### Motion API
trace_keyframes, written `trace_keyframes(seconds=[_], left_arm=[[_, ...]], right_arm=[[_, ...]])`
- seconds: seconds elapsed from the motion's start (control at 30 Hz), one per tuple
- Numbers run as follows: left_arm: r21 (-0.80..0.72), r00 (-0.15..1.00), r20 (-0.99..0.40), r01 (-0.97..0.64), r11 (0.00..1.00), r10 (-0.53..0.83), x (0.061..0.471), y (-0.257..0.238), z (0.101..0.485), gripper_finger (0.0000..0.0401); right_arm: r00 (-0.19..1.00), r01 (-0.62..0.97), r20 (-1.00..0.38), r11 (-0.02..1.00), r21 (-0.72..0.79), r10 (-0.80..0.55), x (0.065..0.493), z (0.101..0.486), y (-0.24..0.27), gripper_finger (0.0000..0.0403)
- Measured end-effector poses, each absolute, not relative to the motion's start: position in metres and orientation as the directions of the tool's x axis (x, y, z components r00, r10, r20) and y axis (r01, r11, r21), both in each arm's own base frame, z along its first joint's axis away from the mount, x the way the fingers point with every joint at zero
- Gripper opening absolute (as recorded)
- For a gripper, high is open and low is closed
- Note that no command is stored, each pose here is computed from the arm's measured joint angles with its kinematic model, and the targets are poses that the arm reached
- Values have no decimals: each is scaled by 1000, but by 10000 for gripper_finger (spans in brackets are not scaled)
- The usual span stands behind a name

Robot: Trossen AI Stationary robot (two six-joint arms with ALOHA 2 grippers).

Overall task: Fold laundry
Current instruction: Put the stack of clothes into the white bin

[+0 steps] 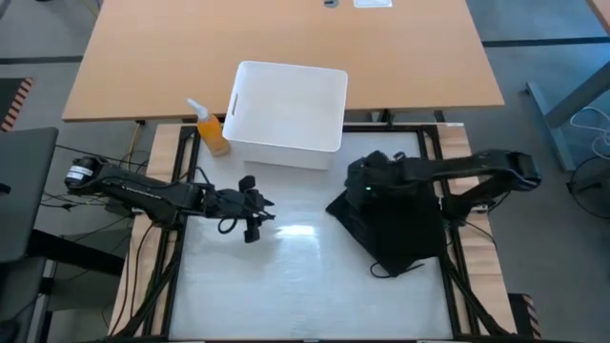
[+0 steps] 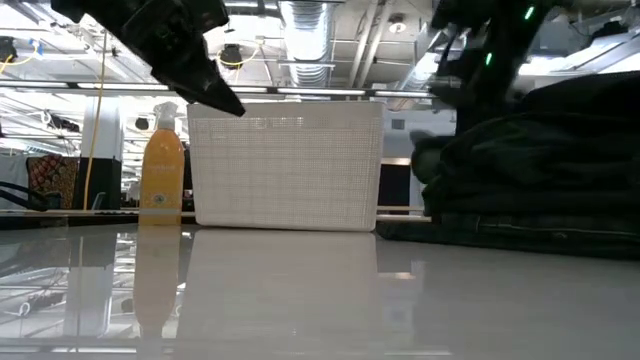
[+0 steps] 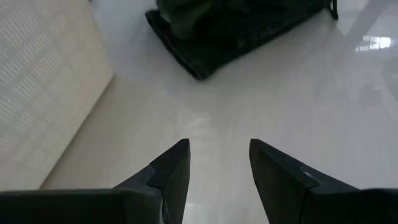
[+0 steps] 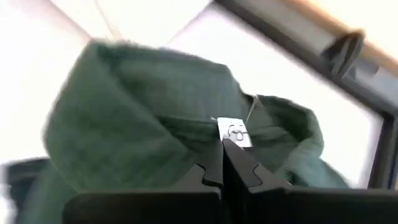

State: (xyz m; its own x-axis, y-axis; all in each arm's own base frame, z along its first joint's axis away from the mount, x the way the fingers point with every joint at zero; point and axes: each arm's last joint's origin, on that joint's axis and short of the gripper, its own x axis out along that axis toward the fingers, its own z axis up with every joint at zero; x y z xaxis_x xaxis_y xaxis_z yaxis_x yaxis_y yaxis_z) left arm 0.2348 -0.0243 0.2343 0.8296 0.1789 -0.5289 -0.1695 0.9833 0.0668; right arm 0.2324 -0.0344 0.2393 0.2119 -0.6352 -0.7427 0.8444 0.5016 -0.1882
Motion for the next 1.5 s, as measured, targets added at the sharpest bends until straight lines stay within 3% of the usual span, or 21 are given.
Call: trace_keyframes(seconds=[0.23, 0.33, 0.47, 0.7, 0.9, 1.17, 1.3, 1.43, 1.5], left_arm=[[36, 828, -502, -271, 962, 252, 236, -19, 236, 157], [62, 813, -463, -368, 928, 354, 239, -12, 238, 157], [122, 848, -373, -356, 926, 375, 247, -5, 251, 157], [149, 888, -284, -332, 931, 362, 256, 6, 287, 157], [134, 888, -306, -318, 939, 344, 256, 6, 287, 157], [117, 871, -350, -325, 938, 345, 254, 6, 282, 157], [133, 869, -349, -324, 937, 350, 254, 6, 282, 157], [174, 867, -344, -317, 932, 359, 254, 8, 283, 157], [185, 866, -338, -323, 928, 369, 255, 11, 283, 157]], right_arm=[[416, 850, -584, 526, -21, -697, 195, 299, -12, 20], [369, 883, -571, 468, -31, -734, 171, 304, -9, 18], [313, 919, -562, 393, -23, -765, 151, 305, -8, 20], [446, 851, -509, 525, -14, -736, 174, 309, 4, 31], [439, 827, -501, 553, -98, -745, 182, 311, -1, 74], [434, 831, -468, 543, -123, -770, 177, 337, -11, 160], [383, 863, -560, 501, -67, -734, 167, 328, -12, 188], [147, 929, -654, 331, -167, -742, 145, 288, -11, 188], [83, 947, -665, 266, -178, -742, 141, 266, -11, 181]])
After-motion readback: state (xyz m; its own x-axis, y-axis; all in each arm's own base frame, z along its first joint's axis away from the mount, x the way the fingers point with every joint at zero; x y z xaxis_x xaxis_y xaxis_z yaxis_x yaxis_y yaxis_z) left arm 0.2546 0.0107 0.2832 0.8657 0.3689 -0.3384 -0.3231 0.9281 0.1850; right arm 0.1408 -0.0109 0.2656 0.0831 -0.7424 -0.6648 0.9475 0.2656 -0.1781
